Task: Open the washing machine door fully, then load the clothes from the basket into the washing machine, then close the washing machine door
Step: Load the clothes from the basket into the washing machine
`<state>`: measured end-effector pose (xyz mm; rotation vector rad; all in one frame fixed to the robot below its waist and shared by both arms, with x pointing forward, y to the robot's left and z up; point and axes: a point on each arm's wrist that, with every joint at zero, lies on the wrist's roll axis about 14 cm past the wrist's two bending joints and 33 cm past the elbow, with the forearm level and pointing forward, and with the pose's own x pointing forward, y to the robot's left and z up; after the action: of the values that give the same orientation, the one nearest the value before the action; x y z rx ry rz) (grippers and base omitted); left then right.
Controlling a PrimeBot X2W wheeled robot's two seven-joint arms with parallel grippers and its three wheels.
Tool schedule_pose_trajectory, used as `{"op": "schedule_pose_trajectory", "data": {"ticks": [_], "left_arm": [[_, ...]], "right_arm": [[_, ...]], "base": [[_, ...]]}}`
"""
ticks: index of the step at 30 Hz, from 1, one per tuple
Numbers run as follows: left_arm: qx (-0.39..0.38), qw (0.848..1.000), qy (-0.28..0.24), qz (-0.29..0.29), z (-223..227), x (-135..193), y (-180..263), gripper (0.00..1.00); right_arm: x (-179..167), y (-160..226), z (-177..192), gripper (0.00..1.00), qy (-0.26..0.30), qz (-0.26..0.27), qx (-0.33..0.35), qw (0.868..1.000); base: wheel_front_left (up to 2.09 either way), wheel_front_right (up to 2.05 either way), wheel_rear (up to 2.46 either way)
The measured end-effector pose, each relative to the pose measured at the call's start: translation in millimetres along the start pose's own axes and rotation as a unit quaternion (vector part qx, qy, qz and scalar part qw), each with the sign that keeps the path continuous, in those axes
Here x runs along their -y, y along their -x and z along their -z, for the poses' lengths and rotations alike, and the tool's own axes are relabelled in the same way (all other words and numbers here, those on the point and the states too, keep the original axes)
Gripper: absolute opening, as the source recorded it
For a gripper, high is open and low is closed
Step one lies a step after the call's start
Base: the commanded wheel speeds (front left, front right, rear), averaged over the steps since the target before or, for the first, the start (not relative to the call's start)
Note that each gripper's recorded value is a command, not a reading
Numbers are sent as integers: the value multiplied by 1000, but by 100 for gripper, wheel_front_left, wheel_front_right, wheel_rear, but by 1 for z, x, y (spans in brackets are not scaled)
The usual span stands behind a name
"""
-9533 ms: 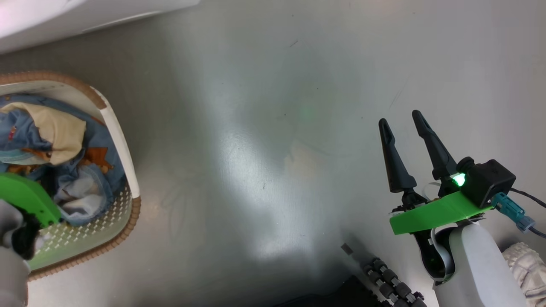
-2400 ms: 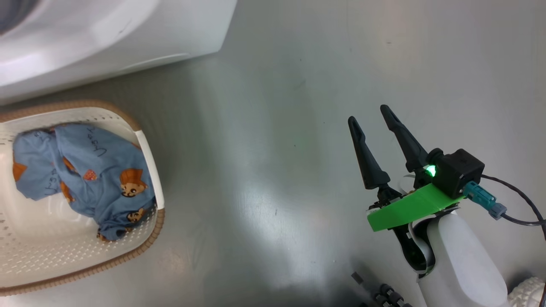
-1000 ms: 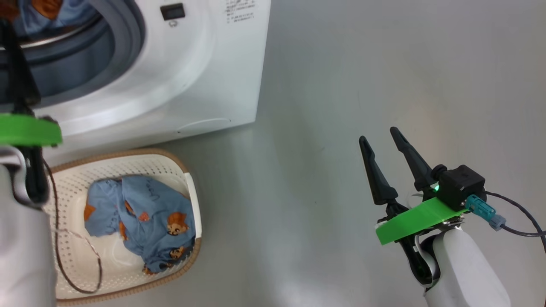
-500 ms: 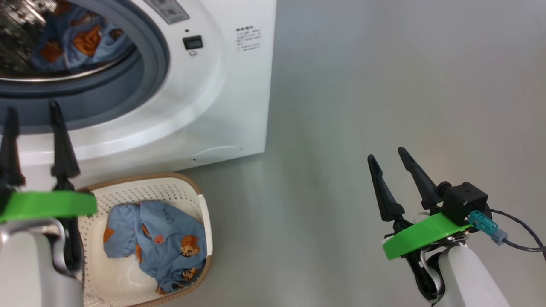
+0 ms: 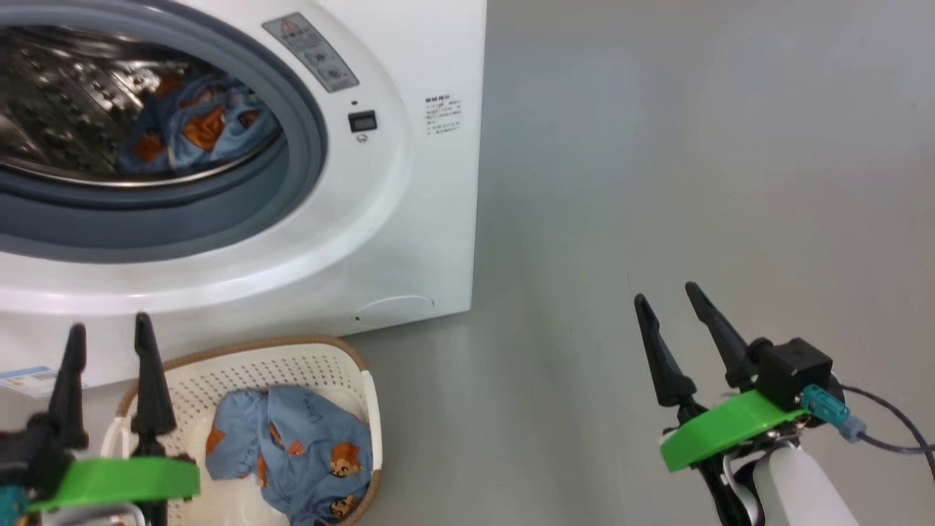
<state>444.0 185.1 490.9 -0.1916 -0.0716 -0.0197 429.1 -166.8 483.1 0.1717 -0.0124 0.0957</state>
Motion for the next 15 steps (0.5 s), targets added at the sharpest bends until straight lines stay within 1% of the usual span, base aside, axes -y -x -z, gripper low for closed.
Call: {"op": "schedule_pose_trajectory", "data": {"ticks": [6,9,12,15], "left_arm": [[-4,1000,1,-9,-2,-3,24,100],[-6,1000,2,-17,-3,-4,35,100],[-11,1000,13,-15,-1,2,46,100],[-17,1000,11,-10,1,7,56,100]], "right_arm": [[-3,11,-1,100,-2,-1,0,1000],[-5,12,-8,100,-1,-4,9,1000],[-6,17,-10,100,-2,-4,11,1000],[-7,23,-7,100,-2,-4,6,1000]], "base": [[0,0,0],[0,0,0],[0,0,0],[0,0,0]]}}
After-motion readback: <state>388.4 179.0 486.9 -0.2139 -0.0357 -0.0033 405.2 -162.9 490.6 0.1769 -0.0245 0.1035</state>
